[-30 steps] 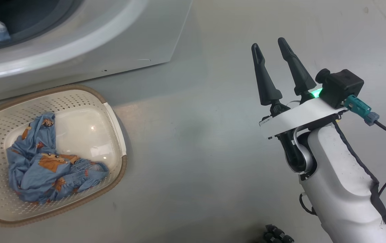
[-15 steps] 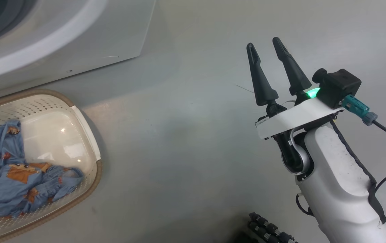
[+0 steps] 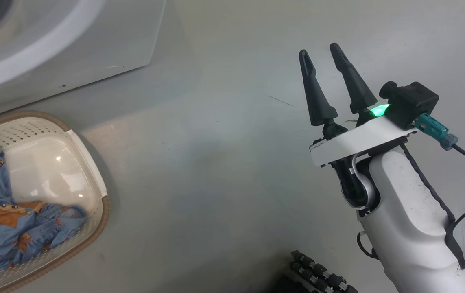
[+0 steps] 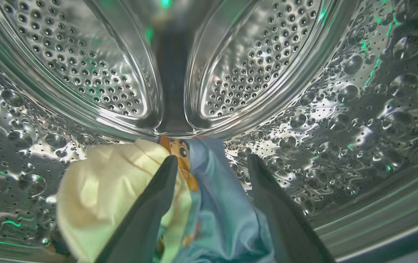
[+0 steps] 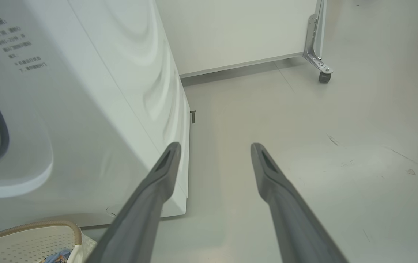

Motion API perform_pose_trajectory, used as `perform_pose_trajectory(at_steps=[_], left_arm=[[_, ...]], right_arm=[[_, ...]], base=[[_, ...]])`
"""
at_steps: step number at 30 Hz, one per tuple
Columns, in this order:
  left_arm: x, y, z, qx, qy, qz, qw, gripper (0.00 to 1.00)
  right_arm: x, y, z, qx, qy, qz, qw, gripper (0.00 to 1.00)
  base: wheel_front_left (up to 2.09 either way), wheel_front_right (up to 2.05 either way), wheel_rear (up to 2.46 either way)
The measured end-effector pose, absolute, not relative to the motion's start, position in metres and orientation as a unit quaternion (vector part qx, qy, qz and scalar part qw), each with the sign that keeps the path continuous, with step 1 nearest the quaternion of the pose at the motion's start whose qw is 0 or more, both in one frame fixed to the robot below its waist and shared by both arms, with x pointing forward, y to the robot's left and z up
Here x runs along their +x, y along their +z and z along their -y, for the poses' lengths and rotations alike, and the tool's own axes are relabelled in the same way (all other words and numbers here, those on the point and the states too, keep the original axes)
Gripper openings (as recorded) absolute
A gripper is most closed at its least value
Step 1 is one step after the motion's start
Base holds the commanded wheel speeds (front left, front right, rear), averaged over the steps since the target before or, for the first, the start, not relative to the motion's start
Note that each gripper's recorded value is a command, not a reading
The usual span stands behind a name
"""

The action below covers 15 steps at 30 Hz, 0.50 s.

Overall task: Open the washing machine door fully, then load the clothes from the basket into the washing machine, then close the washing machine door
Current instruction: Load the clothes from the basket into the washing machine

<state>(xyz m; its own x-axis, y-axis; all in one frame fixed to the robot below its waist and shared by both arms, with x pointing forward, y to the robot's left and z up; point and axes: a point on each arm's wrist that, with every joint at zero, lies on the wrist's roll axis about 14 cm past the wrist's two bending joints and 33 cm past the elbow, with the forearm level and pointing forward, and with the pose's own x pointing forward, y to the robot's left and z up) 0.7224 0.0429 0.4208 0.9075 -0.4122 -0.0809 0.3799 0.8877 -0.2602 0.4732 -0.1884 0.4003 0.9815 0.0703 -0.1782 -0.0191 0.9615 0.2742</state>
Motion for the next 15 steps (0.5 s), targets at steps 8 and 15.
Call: perform_pose_trajectory(at_steps=[8, 15], left_arm=[[0.715, 0.42, -0.04, -0.129, -0.201, -0.072, 0.968, 1.0], [0.697, 0.419, -0.042, -0.125, -0.2, -0.076, 0.969, 1.0]], right_arm=[[0.476, 0.408, 0.186, 0.14, 0.026, -0.083, 0.986, 1.0], [0.48, 0.417, 0.178, 0.147, 0.037, -0.07, 0.986, 1.0]], base=[[0.0, 0.0, 0.0], [0.0, 0.0, 0.0]])
